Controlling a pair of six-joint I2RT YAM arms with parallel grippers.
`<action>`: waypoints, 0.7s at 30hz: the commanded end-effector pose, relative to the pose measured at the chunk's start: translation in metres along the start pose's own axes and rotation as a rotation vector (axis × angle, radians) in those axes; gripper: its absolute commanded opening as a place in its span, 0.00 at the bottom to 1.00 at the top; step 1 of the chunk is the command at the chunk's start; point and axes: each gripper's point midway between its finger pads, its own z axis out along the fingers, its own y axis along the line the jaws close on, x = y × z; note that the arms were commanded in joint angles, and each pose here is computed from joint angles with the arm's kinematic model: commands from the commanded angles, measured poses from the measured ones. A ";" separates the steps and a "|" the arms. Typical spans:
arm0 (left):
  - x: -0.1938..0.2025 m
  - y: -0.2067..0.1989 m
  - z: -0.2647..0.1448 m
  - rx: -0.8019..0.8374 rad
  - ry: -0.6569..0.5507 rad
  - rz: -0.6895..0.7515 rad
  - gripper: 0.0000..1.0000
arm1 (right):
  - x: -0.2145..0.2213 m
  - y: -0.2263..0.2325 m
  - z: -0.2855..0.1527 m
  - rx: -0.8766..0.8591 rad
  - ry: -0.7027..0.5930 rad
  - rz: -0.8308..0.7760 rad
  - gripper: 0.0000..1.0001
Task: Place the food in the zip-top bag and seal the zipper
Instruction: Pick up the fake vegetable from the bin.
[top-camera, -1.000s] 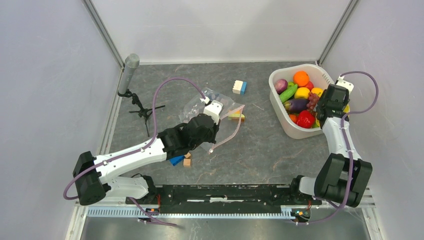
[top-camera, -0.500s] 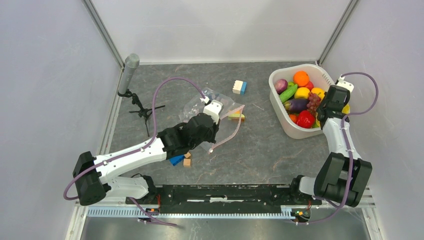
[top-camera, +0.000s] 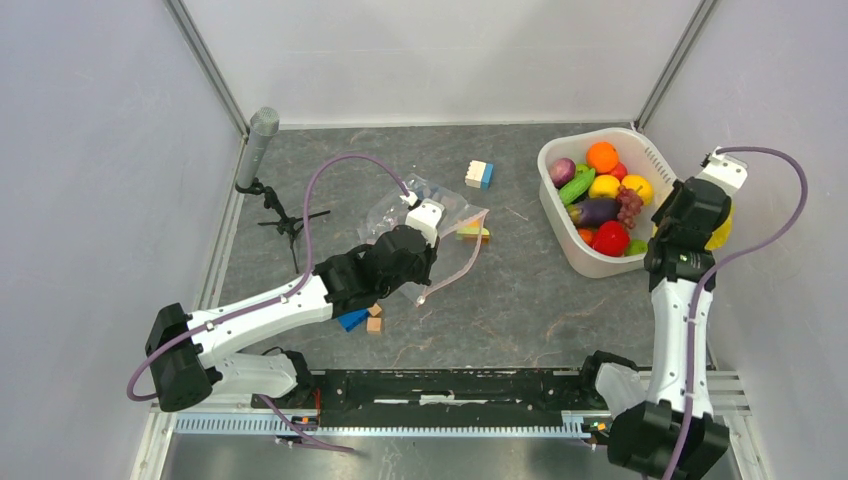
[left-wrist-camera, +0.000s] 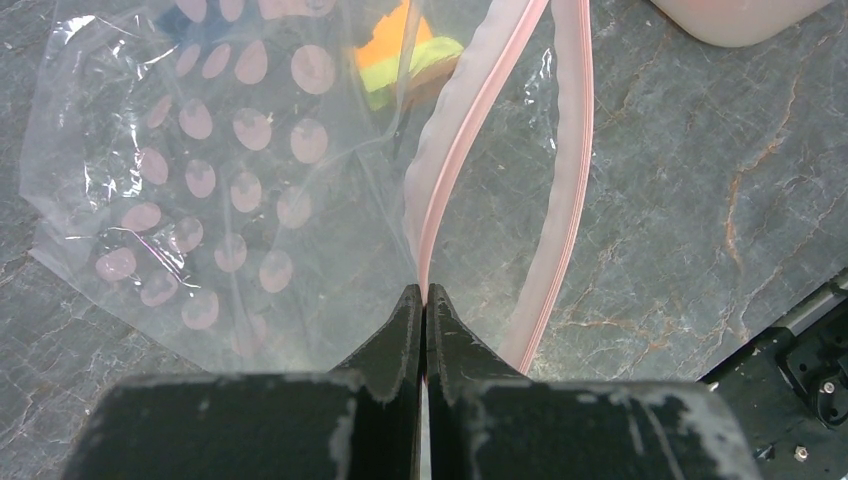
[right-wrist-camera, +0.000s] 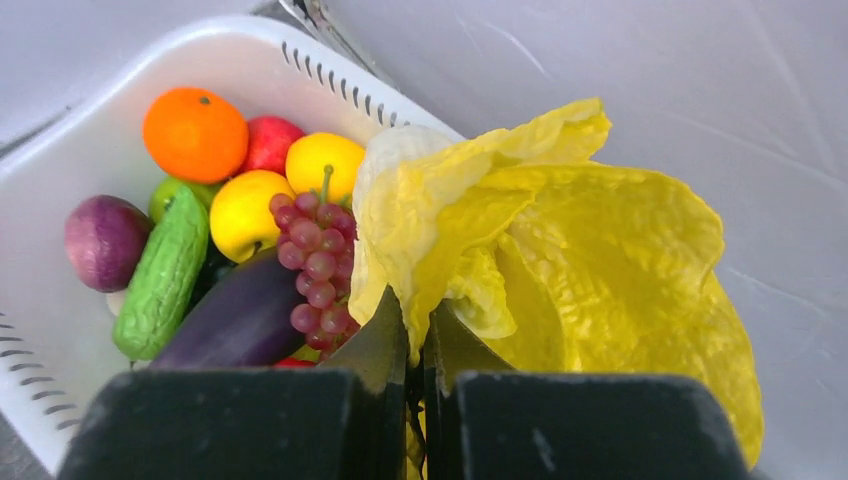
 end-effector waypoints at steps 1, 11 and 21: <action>-0.012 0.005 -0.006 -0.008 -0.040 0.014 0.02 | -0.052 -0.003 -0.031 -0.021 -0.133 0.019 0.00; -0.014 0.009 -0.006 -0.025 -0.046 -0.002 0.02 | -0.117 0.094 -0.126 -0.676 -0.292 0.059 0.00; -0.021 0.010 -0.003 -0.037 -0.062 -0.033 0.02 | -0.076 0.155 -0.205 -1.279 -0.215 0.143 0.00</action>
